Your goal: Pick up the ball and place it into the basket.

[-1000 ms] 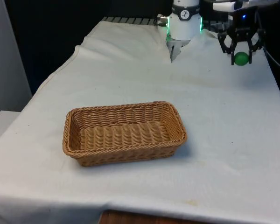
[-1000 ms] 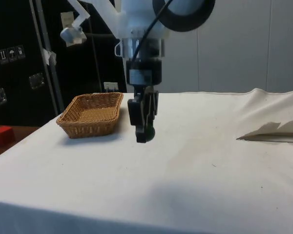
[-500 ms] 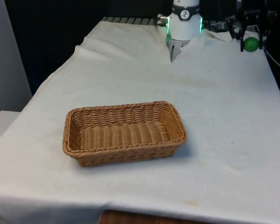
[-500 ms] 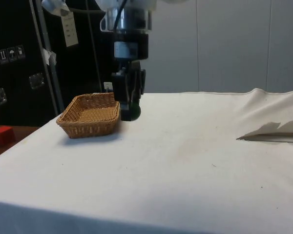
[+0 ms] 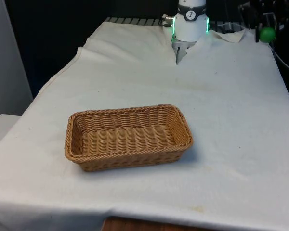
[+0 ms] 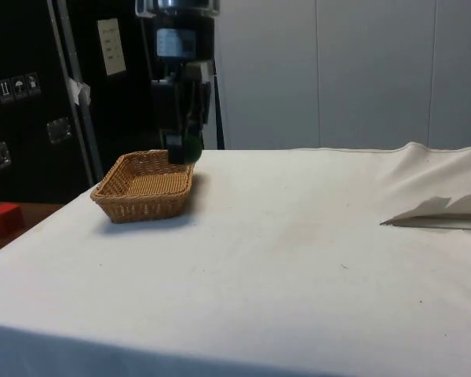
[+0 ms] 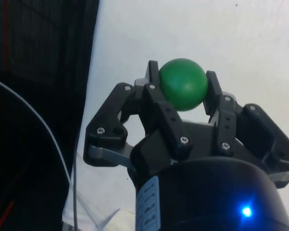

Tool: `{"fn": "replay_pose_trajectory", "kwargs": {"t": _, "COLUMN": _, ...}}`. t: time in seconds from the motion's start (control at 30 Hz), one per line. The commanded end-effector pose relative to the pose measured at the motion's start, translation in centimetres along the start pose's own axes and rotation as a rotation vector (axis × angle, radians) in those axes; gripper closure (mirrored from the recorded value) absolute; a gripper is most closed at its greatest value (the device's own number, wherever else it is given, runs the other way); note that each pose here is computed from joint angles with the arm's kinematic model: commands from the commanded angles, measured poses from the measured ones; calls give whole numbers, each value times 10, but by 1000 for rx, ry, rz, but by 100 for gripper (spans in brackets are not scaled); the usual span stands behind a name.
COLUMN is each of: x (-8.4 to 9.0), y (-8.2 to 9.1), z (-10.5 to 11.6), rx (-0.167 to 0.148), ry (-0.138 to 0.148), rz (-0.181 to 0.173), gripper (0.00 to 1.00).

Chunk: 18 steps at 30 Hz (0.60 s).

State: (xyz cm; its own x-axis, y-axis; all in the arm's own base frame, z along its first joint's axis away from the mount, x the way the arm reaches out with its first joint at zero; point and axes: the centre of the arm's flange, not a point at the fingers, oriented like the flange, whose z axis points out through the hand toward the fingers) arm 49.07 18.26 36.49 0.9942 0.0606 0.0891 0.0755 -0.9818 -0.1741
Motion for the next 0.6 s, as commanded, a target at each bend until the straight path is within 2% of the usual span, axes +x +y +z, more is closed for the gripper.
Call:
{"fn": "replay_pose_trajectory", "kwargs": {"t": 0.0, "x": 5, "y": 2, "z": 0, "rx": -7, "ry": -5, "rz": 2, "gripper": 98}}
{"fn": "replay_pose_trajectory", "kwargs": {"t": 0.1, "x": 6, "y": 1, "z": -2, "rx": 0, "ry": 4, "rz": 2, "gripper": 98}}
{"fn": "replay_pose_trajectory", "kwargs": {"t": 0.33, "x": 36, "y": 8, "z": -6, "rx": -7, "ry": 12, "rz": 2, "gripper": 98}}
{"fn": "replay_pose_trajectory", "kwargs": {"t": 0.43, "x": 46, "y": 11, "z": -7, "rx": -11, "ry": 13, "rz": 2, "gripper": 98}}
{"fn": "replay_pose_trajectory", "kwargs": {"t": 0.47, "x": 43, "y": 10, "z": -7, "rx": -8, "ry": 21, "rz": 2, "gripper": 98}}
{"fn": "replay_pose_trajectory", "kwargs": {"t": 0.57, "x": 56, "y": 15, "z": -6, "rx": -17, "ry": 16, "rz": 2, "gripper": 98}}
